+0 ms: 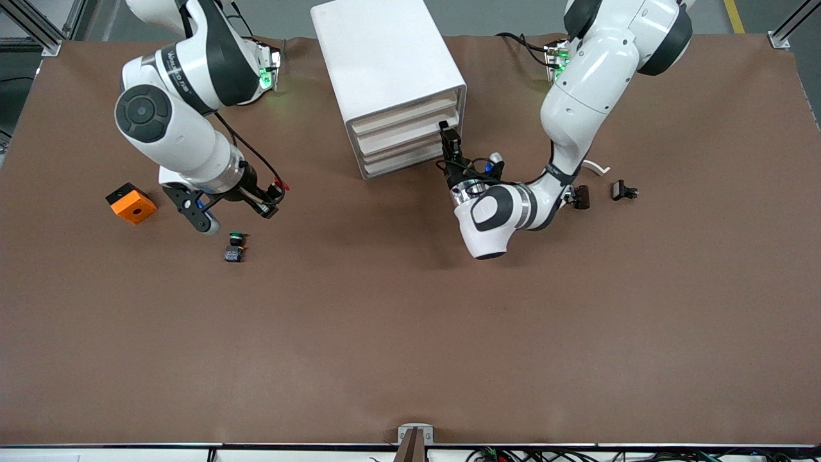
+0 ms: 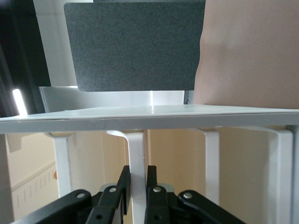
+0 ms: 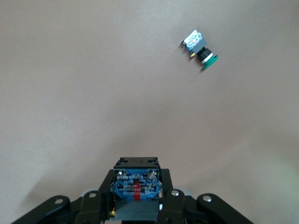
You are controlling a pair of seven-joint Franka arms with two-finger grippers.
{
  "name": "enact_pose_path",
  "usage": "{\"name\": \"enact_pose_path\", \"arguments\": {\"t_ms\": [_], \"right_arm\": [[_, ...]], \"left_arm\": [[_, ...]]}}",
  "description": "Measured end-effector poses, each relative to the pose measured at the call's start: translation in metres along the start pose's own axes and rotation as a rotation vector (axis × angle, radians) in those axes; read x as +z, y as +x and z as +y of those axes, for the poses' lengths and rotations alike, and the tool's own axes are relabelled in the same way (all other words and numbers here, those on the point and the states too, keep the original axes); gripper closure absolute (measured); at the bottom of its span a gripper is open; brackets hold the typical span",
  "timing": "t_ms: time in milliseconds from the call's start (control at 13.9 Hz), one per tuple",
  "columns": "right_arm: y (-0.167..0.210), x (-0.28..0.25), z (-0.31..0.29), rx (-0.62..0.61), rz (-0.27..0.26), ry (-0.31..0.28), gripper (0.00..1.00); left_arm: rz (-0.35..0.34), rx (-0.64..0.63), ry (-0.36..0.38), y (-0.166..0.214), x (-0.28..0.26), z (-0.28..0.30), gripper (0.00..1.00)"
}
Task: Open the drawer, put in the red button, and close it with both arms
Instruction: 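Pull the drawer open with the left gripper while the right gripper lifts the button, then lower the red button into the open drawer and open the right gripper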
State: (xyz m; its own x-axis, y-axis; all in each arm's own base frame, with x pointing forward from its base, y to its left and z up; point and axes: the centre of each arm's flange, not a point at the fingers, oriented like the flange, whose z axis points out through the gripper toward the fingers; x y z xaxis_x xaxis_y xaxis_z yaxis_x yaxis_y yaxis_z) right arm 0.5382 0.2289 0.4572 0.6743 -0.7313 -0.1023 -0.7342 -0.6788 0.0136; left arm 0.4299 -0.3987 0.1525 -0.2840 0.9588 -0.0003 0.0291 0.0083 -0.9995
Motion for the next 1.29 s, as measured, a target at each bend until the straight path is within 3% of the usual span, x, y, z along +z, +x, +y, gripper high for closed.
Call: {"name": "enact_pose_path", "arguments": {"t_ms": [647, 1294], "right_arm": [[-0.052, -0.026, -0.027, 0.114, 0.018, 0.055, 0.59], [-0.105, -0.019, -0.059, 0.228, 0.045, 0.059, 0.59]], "left_arm": [[-0.172, 0.014, -0.057, 0.048, -0.097, -0.007, 0.82], [-0.206, 0.024, -0.065, 0.057, -0.118, -0.006, 0.82]]}}
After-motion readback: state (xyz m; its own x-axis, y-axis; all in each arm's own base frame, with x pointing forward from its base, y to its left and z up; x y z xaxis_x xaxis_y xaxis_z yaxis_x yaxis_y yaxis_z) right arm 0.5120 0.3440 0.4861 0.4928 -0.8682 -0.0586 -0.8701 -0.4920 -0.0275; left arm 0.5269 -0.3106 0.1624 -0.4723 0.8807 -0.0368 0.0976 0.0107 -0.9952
